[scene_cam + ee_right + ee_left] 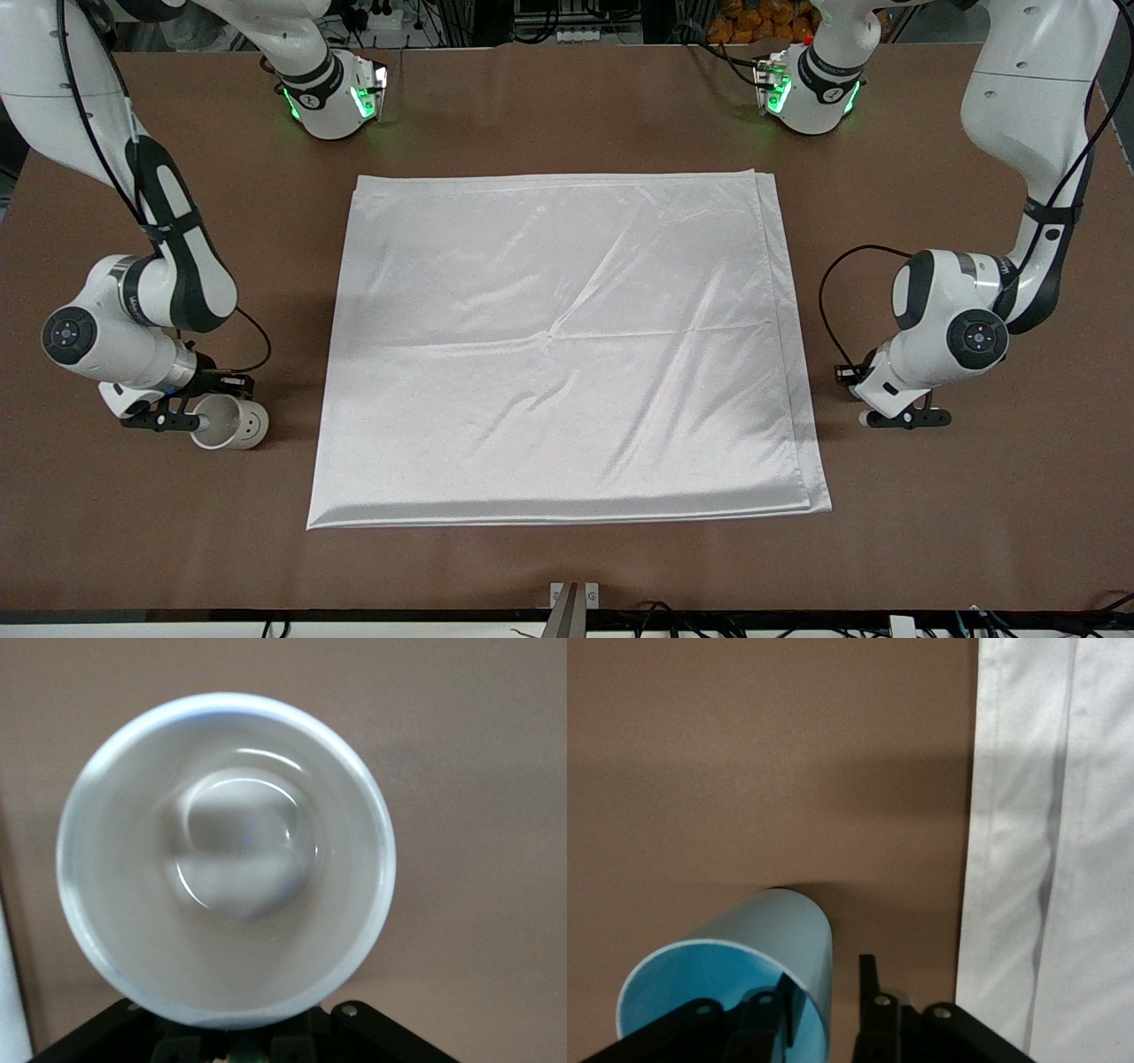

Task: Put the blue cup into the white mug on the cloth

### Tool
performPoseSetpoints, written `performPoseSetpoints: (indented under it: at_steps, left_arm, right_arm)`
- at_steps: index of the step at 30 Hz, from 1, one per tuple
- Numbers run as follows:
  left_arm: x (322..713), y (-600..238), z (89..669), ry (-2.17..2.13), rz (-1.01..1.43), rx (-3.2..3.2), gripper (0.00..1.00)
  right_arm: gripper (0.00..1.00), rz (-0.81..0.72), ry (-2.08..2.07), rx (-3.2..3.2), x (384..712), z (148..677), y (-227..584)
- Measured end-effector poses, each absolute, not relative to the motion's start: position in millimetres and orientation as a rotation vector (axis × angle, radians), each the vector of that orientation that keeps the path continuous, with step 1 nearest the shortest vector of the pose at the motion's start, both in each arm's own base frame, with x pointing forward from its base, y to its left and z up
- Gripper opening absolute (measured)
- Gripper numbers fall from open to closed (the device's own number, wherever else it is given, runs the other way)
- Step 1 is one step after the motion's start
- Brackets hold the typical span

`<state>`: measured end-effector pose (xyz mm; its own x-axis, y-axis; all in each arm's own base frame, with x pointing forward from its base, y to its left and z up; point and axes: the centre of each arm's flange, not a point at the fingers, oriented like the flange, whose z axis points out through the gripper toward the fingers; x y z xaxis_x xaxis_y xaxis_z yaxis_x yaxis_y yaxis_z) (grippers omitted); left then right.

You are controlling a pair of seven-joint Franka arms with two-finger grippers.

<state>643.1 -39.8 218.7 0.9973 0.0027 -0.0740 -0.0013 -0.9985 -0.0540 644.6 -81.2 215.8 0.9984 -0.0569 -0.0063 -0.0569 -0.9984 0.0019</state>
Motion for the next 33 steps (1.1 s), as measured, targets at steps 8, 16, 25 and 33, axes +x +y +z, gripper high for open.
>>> performPoseSetpoints:
  at_steps: [8, 16, 25, 33]
  left_arm:
    - [644.3, -38.9, 223.1, 0.002, 0.099, -3.083, 0.04]
    - [648.2, -39.2, 233.2, 0.001, 0.057, -3.085, 0.04]
    - [652.8, -41.8, 261.6, 0.006, -0.014, -3.086, 0.04]
    - [655.9, -42.5, 301.4, 0.054, -0.101, -3.079, 0.04]
  right_arm:
    - [0.07, 0.06, -0.049, 3.136, 655.4, 241.7, -50.7]
    - [0.07, 0.118, -0.172, 3.138, 665.0, 260.9, 14.6]
    - [0.07, 0.143, -0.368, 3.147, 657.0, 269.6, 135.6]
    - [0.07, 0.17, -0.454, 3.169, 628.2, 282.5, 258.5]
